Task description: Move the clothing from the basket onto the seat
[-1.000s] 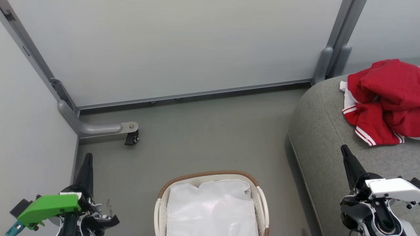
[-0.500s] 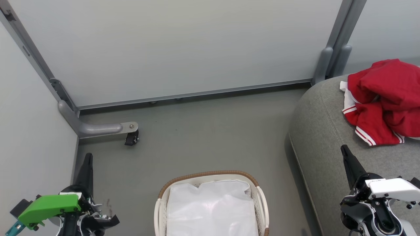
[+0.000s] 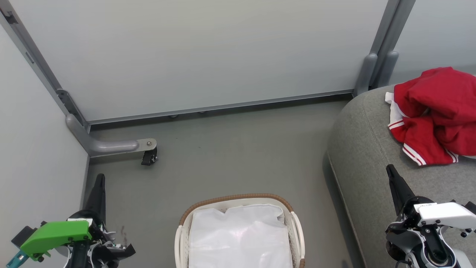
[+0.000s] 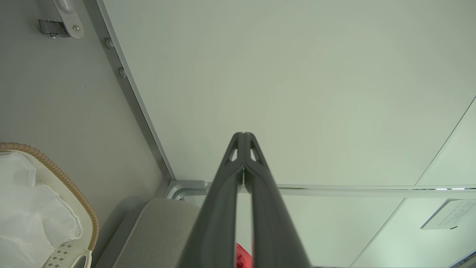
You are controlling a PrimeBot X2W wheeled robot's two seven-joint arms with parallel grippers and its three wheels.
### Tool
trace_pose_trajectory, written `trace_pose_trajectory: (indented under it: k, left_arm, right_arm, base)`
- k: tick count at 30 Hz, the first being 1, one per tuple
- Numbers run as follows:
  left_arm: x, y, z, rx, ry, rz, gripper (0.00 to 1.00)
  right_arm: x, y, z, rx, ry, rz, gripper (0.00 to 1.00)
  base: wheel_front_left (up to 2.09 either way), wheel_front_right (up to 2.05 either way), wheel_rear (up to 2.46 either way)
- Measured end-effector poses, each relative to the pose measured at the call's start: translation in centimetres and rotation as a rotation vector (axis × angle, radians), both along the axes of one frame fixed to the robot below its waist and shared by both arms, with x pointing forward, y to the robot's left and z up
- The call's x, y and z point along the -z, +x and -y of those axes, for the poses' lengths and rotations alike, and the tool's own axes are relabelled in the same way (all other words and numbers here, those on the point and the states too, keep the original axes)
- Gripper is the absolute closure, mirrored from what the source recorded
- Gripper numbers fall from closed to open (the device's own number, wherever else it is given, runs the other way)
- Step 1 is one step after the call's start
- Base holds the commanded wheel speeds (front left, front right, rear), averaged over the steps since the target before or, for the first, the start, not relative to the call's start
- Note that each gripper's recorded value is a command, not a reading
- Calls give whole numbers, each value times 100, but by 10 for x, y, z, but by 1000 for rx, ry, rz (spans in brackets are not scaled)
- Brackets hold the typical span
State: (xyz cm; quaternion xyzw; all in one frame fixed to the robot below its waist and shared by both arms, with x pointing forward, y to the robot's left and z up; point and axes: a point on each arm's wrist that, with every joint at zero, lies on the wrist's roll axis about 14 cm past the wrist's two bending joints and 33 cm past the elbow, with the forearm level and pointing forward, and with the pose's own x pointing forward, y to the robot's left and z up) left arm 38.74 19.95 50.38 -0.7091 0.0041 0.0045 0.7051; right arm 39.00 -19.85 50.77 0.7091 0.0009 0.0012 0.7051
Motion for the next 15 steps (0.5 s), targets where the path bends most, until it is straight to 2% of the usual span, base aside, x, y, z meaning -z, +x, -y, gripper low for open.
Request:
trace_pose_trajectory:
  k: [15]
  left_arm:
    - [0,0,0,0,0,0,100]
  right_arm:
    - [0,0,0,0,0,0,100]
  base:
    - [0,0,0]
